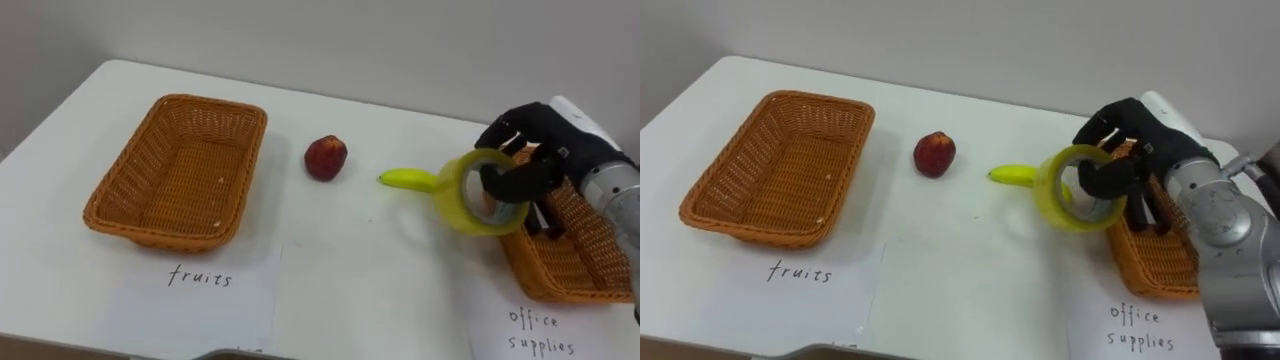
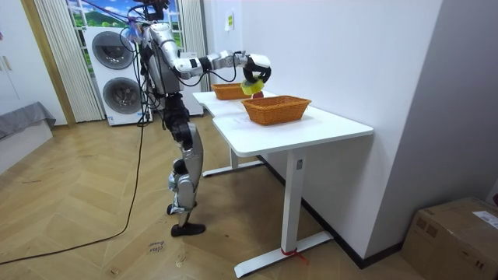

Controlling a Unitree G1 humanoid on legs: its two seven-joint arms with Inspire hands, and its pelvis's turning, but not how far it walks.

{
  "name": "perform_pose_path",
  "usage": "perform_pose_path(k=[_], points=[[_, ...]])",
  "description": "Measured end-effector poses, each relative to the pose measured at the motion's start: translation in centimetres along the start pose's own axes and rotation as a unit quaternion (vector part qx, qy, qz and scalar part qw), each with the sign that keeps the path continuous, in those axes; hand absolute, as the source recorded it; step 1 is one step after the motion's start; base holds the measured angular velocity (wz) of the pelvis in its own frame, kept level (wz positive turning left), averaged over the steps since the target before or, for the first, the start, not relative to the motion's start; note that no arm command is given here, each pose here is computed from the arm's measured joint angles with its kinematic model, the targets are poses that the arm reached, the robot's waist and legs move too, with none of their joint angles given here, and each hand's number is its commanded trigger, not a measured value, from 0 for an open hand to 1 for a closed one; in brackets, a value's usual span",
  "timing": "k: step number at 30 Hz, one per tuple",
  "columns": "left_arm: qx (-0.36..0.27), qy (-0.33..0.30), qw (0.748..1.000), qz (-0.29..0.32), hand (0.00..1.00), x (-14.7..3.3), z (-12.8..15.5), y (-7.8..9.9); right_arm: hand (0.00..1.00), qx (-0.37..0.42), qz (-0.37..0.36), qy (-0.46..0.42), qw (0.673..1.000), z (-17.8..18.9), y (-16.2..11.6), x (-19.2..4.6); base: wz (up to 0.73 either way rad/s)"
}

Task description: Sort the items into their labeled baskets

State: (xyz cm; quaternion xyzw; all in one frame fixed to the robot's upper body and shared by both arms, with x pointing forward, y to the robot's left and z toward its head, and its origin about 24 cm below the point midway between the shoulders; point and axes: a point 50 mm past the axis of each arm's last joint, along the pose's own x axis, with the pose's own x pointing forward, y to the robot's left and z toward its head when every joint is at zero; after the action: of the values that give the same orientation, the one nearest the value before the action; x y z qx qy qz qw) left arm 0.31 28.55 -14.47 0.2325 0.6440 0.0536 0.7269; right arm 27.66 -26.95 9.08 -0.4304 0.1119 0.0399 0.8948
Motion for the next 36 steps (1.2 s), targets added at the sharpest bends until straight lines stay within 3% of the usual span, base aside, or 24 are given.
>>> perform_pose_path(k=[14,36], points=[[-0.015,-0.003,1.0,-0.001,0.0,0.0,0.0,0.0,1.0,0.046,-0.084,0.051,0.994,-3.4,-2.4,-0.4,-0.01],[-0.039,0.004,0.999,0.011,0.0,0.0,-0.5,0.7,1.0,0.06,-0.089,0.058,0.992,-4.0,-2.6,-0.5,-0.03]])
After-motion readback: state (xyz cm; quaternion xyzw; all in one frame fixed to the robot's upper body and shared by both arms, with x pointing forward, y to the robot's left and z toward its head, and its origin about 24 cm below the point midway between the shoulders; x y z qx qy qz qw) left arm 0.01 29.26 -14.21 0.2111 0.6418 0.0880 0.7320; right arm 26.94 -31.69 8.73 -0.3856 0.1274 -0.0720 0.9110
